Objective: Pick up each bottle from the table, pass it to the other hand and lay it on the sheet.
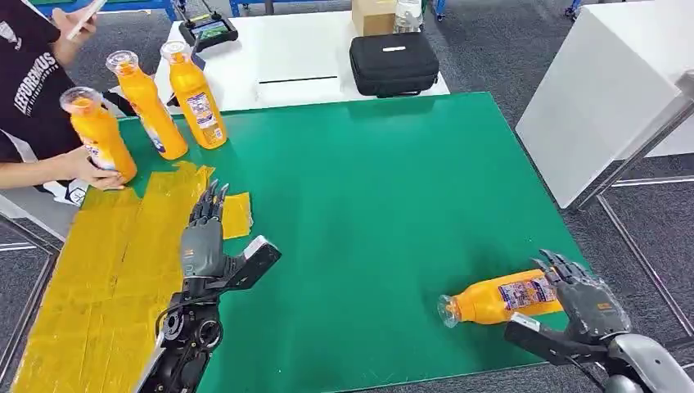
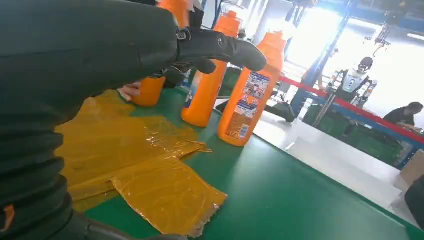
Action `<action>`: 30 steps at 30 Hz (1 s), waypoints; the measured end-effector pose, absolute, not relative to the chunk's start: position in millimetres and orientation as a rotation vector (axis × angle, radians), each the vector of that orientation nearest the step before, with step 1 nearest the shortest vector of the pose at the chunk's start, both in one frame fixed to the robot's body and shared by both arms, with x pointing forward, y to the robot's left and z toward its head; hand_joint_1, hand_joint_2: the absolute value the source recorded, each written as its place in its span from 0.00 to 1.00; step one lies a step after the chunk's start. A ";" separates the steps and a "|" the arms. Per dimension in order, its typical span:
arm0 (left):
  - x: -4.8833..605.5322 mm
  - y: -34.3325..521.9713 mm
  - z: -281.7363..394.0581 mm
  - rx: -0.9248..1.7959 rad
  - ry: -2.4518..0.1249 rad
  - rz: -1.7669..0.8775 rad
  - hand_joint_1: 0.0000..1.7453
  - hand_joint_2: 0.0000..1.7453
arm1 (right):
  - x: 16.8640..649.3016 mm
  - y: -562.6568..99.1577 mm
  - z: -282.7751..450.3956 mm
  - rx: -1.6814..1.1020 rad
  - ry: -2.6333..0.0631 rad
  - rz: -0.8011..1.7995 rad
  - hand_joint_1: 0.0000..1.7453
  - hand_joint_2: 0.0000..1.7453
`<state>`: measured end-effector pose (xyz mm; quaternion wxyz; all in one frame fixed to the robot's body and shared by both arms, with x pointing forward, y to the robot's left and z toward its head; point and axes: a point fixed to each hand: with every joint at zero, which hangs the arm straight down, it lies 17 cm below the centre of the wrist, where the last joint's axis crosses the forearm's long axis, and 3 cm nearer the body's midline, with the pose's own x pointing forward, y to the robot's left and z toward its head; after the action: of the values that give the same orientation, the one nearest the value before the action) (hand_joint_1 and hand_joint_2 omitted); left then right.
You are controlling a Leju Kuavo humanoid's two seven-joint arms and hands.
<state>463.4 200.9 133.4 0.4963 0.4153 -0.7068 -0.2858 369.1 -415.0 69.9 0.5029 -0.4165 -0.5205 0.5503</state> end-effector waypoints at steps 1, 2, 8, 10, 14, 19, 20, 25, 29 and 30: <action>463.4 200.8 133.4 1.006 -1.712 -0.692 0.00 1.00 | 369.5 -419.4 66.8 -1.008 -1.239 1.327 0.00 1.00; 463.4 200.5 133.4 1.005 -1.712 -0.692 0.00 1.00 | 370.9 -425.4 63.6 -1.012 -1.217 1.323 0.00 1.00; 466.5 197.6 135.5 0.999 -1.716 -0.688 0.00 1.00 | 390.8 -462.5 45.3 -1.043 -1.109 1.328 0.00 1.00; 468.9 196.5 136.8 0.998 -1.717 -0.687 0.00 1.00 | 399.7 -467.5 40.9 -1.048 -1.100 1.325 0.00 1.00; 470.8 195.4 136.2 0.995 -1.716 -0.687 0.00 1.00 | 409.8 -467.4 26.4 -1.022 -1.073 1.338 0.00 1.00; 473.7 193.9 135.5 0.990 -1.713 -0.687 0.00 1.00 | 417.6 -466.9 11.8 -0.990 -1.040 1.352 0.08 1.00; 474.2 193.2 135.2 0.989 -1.713 -0.687 0.00 1.00 | 419.2 -467.6 9.9 -0.986 -1.034 1.352 0.08 1.00; 474.7 191.4 131.6 0.980 -1.706 -0.687 0.00 1.00 | 420.2 -464.5 0.3 -0.967 -1.020 1.366 0.97 1.00; 475.4 189.3 129.0 0.970 -1.702 -0.688 0.00 1.00 | 422.2 -458.8 -4.0 -0.955 -1.020 1.374 1.00 1.00; 475.5 188.0 128.7 0.967 -1.703 -0.690 0.00 1.00 | 422.6 -458.3 -5.0 -0.953 -1.017 1.374 1.00 1.00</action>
<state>475.5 188.0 128.7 0.5079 0.4012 -0.7065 -0.2861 422.6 -458.3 -5.0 0.5579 -0.4041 -0.4312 0.5826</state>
